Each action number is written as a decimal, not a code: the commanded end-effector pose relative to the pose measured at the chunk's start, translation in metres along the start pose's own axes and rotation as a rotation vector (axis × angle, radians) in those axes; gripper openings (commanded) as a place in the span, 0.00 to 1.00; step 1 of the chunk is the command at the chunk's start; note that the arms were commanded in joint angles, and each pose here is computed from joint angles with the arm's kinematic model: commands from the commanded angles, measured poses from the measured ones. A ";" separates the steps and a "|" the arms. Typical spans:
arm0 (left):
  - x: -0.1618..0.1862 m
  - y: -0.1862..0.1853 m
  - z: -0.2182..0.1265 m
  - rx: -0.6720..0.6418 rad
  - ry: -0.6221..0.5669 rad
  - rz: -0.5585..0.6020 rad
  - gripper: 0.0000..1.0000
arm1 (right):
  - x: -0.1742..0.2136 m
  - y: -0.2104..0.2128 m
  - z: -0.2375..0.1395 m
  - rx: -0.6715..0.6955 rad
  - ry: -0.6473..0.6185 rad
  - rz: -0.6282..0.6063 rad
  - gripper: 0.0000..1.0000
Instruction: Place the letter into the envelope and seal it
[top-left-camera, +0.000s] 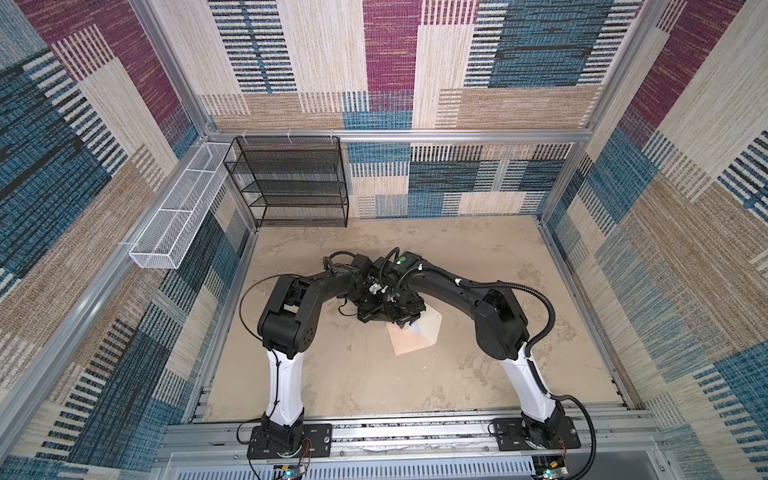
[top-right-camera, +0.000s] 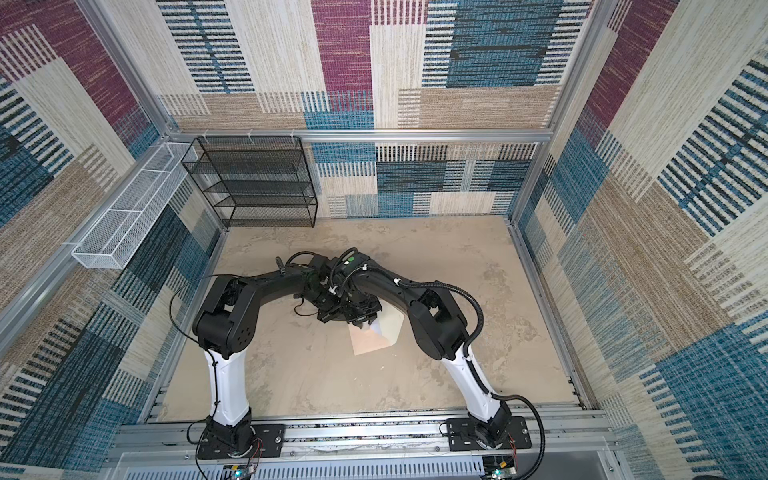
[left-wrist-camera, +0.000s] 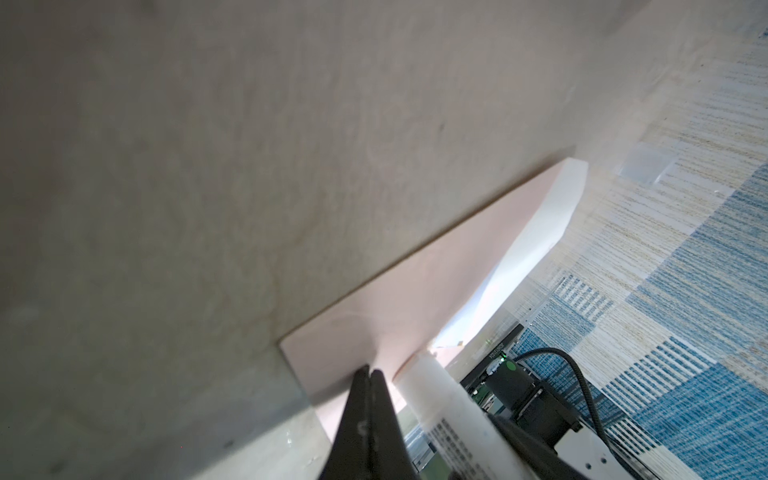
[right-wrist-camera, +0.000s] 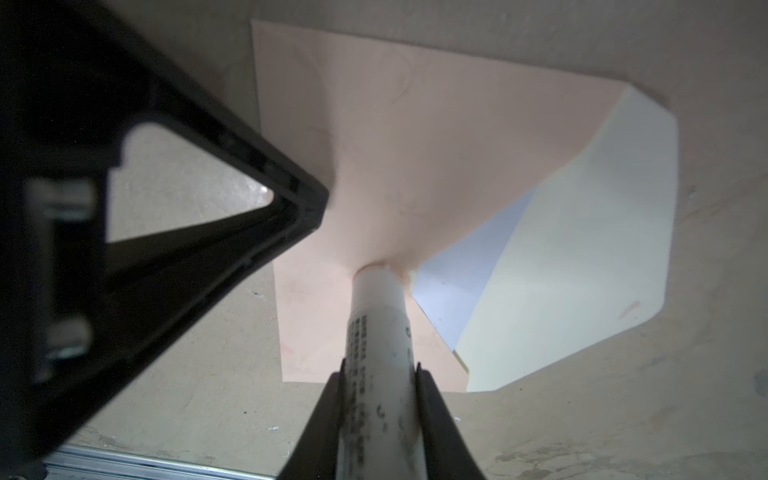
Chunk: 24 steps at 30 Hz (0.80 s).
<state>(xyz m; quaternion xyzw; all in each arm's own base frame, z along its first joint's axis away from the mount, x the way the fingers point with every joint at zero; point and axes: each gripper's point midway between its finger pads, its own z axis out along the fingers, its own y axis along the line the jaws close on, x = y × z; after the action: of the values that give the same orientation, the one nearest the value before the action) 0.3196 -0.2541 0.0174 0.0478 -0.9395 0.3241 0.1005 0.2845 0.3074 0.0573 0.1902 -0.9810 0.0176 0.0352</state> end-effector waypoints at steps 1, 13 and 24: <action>0.007 0.046 0.005 -0.213 0.006 -0.037 0.00 | -0.007 -0.030 0.010 0.158 -0.034 0.014 0.00; 0.008 0.047 0.008 -0.212 0.019 -0.037 0.00 | -0.017 -0.011 -0.022 0.036 -0.095 0.007 0.00; 0.008 0.050 0.012 -0.214 0.033 -0.044 0.00 | 0.006 -0.003 -0.072 -0.092 -0.150 0.019 0.00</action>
<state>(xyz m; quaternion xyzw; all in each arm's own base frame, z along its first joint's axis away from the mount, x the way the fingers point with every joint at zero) 0.3164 -0.2539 0.0118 0.0430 -0.9385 0.3223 0.1161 0.2879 0.3060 0.1240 0.1870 -0.9814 -0.0323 -0.0290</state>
